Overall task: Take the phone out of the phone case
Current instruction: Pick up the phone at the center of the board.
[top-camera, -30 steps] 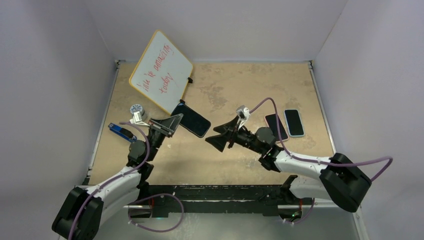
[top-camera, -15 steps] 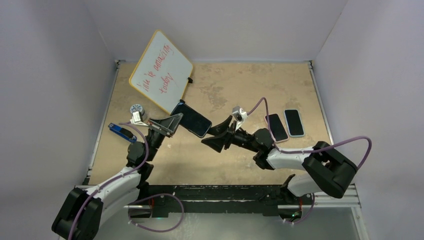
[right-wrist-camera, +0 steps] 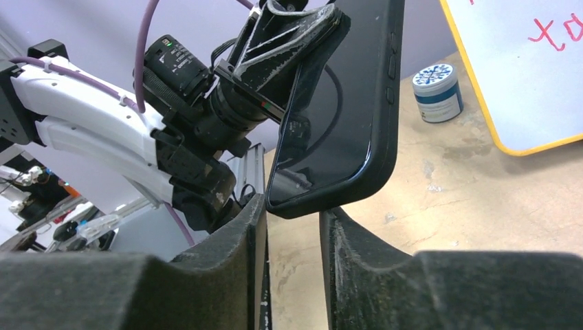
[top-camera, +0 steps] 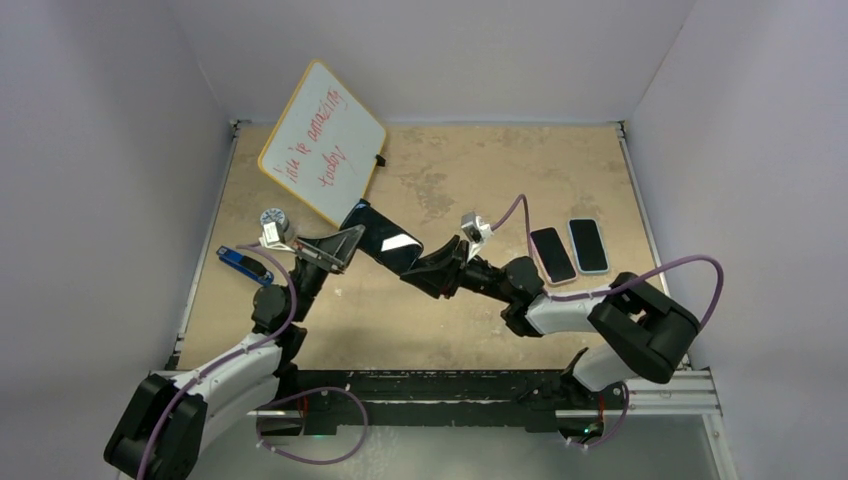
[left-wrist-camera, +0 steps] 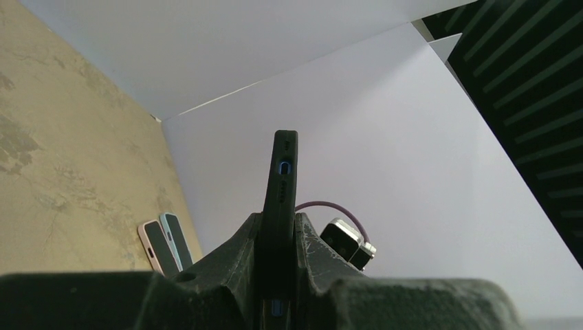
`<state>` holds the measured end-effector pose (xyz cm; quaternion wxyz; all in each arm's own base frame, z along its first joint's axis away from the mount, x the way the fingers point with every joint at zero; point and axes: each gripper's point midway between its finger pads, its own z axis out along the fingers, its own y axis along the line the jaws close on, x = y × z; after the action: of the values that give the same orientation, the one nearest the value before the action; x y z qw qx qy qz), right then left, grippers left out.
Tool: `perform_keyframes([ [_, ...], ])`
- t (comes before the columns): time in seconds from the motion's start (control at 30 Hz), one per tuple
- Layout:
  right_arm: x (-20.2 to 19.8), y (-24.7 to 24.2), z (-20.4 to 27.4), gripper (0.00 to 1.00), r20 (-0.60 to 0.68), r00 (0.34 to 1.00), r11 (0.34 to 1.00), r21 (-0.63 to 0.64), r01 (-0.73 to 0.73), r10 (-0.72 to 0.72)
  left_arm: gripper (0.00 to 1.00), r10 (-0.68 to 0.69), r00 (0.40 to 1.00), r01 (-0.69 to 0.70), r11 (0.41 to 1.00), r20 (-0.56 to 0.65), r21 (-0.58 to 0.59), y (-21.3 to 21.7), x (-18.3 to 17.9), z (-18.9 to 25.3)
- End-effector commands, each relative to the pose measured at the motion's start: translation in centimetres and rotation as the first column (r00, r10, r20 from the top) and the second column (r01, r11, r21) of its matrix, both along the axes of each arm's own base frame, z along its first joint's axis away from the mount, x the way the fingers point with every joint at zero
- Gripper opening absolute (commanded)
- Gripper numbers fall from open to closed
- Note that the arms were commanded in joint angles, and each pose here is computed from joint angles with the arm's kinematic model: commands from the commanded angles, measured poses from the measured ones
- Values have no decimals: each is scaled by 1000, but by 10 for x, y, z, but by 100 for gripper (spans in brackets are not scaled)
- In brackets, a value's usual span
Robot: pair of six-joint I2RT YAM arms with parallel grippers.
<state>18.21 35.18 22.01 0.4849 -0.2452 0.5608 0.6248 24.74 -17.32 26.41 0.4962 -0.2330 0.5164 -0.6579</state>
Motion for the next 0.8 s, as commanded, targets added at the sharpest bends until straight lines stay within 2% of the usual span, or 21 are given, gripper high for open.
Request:
perform_keyframes([
  [0.0,-7,6,37,28,165,986,994,97,-53,37,0,-35,991,45,996,126,-76,2,-15,39],
  [0.27,-13,2,29,0,366,930,997,57,-45,21,0,-132,990,133,991,43,-21,-19,-8,25],
  [0.5,-1,1,17,0,428,904,998,-53,38,-12,0,-187,981,187,982,47,13,-31,-7,25],
  [0.53,-2,-1,16,2,430,903,998,-57,42,-13,0,-179,982,178,984,56,15,-30,-7,25],
  [0.67,-7,-12,16,25,422,906,997,-42,62,-38,0,-143,984,142,990,103,16,-24,-9,33],
  [0.77,-14,-16,22,37,380,925,999,-11,42,-35,0,-130,982,128,991,139,26,-22,-11,38],
])
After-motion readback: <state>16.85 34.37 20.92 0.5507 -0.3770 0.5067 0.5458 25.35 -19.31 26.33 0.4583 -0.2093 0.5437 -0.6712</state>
